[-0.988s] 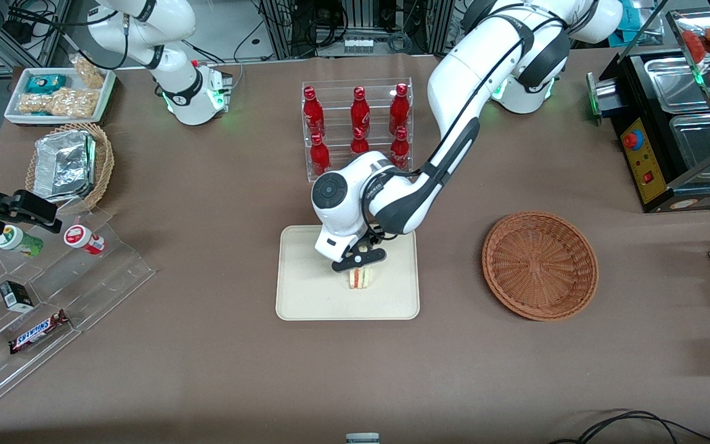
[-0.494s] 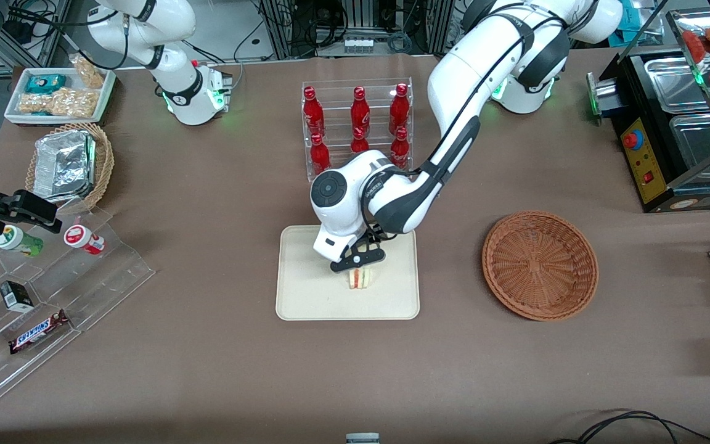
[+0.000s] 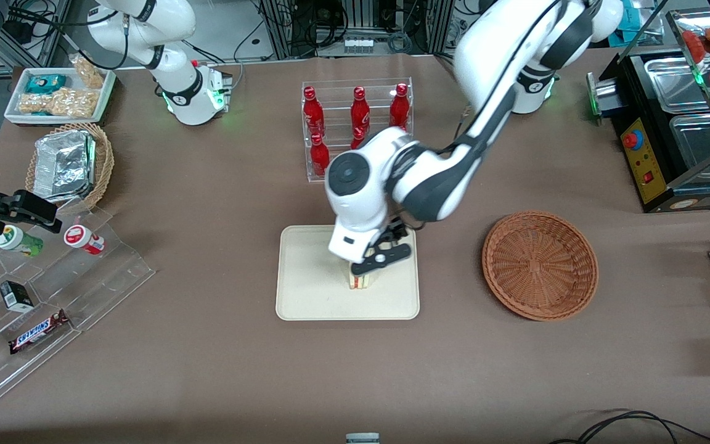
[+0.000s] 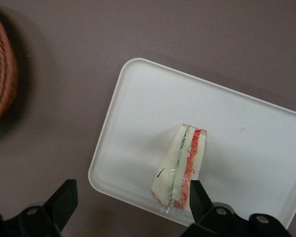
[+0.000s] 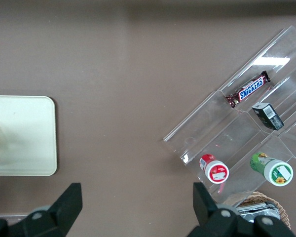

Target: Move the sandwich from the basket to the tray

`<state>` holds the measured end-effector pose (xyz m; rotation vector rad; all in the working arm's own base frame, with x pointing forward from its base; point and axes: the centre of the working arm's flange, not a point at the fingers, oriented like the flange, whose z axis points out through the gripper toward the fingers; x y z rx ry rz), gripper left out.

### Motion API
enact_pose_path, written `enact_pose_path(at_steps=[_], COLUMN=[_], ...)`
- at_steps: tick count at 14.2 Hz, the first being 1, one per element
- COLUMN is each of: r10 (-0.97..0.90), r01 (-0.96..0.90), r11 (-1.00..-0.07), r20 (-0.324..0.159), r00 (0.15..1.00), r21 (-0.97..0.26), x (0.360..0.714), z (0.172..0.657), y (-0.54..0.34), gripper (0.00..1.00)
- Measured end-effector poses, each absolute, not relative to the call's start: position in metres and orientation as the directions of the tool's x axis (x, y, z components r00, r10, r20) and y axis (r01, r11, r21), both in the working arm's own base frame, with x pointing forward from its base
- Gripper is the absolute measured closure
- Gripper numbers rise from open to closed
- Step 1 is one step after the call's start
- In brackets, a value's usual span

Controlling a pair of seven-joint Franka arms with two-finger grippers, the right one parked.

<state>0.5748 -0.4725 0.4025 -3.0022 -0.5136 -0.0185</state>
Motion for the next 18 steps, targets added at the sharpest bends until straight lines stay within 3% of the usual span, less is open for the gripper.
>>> enact_pose_path(at_steps=[3, 6, 10, 13, 18], r10=[0.272, 0.233, 0.194, 0.219, 0.247], r01=[0.268, 0.223, 0.165, 0.191, 0.217], r11=[-0.962, -0.972, -0.979, -0.974, -0.967], r20=[-0.089, -0.171, -0.293, -0.314, -0.272], r00=[0.958, 0.957, 0.936, 0.924, 0.930], r21=[-0.060, -0.073, -0.120, -0.119, -0.135], x=[0.582, 0.582, 0.563, 0.547, 0.509], z=[0.490, 0.567, 0.625, 0.642, 0.628], y=[-0.405, -0.307, -0.183, -0.112, -0.063], gripper=[0.00, 0.00, 0.00, 0.00, 0.00])
